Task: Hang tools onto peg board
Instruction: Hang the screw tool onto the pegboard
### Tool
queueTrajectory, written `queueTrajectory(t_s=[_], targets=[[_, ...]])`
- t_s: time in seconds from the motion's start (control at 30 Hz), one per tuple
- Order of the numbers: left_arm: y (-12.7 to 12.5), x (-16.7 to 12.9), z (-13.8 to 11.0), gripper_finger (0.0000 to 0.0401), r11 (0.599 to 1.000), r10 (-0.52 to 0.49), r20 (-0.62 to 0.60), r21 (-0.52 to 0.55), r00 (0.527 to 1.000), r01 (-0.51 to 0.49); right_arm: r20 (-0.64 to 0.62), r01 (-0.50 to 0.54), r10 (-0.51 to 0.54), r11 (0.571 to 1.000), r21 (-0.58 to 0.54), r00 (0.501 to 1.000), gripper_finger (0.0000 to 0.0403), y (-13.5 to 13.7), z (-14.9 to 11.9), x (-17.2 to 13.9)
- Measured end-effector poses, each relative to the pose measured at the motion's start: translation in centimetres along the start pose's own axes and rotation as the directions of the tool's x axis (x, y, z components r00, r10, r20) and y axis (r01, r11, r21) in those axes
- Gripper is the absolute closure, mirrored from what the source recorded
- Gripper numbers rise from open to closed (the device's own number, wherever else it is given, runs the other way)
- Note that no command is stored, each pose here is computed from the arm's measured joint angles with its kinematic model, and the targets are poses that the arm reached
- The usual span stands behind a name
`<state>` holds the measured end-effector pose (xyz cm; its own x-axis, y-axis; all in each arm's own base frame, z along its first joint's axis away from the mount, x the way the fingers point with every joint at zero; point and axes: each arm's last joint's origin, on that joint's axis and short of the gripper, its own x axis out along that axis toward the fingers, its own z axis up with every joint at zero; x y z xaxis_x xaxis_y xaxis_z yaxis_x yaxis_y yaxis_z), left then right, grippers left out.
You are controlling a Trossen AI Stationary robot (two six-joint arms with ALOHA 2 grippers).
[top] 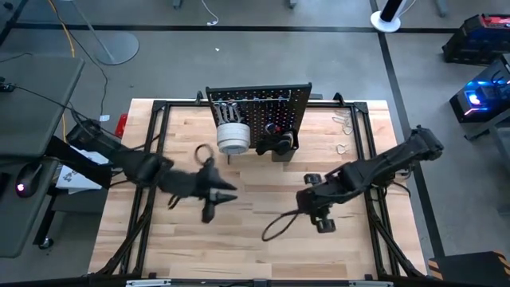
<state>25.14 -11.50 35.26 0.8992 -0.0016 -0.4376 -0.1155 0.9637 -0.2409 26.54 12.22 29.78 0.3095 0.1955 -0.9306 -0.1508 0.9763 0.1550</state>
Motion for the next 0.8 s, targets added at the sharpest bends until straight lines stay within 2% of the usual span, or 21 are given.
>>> queueTrajectory(t_s=[0.07,0.17,0.27,0.37,0.57,0.8], targets=[[0.5,1.3,1.4,0.0254,0.999,-0.036,-0.012,0.034,0.999,0.036,-0.024,0.038,-0.039,0.998,-0.047,0.999,0.037,0.3,0.2,-0.8],[1.4,4.1,2.5,0.0211,0.991,-0.124,-0.097,0.037,0.988,0.128,0.005,0.081,-0.08,0.991,-0.103,0.997,0.037,0.1,1.2,-1.3],[2.2,7.2,2.9,0.0181,0.965,-0.26,-0.2,-0.041,0.945,0.257,-0.001,0.084,-0.085,0.986,-0.142,0.996,0.037,-0.2,2.1,-0.7],[2.6,9.9,3.0,0.0168,0.938,-0.347,-0.268,-0.125,0.899,0.324,-0.032,0.09,-0.097,0.979,-0.182,0.995,0.037,-0.5,2.8,0.8],[2.9,14.5,1.7,0.0164,0.888,-0.448,-0.377,-0.29,0.811,0.356,-0.034,0.087,-0.098,0.965,-0.249,0.995,0.037,-0.4,4.2,3.6],[3.7,17.7,-0.8,0.0164,0.894,-0.422,-0.461,-0.357,0.781,0.272,0.034,0.104,-0.099,0.962,-0.253,0.995,0.037,-0.2,5.1,4.5]])
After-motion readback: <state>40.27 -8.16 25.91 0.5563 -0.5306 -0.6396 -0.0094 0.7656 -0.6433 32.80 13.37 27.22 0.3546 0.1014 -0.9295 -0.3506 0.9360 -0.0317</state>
